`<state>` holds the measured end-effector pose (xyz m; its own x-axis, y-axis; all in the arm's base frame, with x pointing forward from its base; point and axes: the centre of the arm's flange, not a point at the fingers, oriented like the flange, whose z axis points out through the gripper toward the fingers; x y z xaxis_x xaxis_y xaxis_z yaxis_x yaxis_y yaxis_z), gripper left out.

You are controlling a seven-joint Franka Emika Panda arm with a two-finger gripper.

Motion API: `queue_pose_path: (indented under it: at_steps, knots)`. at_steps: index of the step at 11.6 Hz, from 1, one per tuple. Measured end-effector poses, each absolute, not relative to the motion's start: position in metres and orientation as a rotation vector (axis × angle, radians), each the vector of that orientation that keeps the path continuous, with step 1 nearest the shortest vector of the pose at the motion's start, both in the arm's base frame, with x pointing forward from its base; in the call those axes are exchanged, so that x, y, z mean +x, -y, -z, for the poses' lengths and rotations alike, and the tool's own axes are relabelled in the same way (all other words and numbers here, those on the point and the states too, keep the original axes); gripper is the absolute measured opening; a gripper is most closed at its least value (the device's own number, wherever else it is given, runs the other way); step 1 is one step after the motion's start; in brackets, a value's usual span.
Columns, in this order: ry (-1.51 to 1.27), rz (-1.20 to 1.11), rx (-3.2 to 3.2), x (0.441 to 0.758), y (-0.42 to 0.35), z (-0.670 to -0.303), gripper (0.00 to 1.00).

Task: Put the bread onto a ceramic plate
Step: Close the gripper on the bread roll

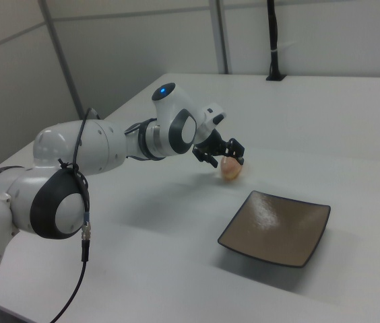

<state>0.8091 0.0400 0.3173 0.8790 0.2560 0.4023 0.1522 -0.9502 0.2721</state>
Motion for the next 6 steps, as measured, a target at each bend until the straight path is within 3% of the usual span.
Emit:
queue_pose_path:
  at_steps: [3,6]
  knots:
    - [-0.321,-0.647,2.799,0.8102,-0.0372,-0.3158,1.00]
    - [-0.338,-0.633,2.785,0.8101,-0.0372,-0.3095,0.85]
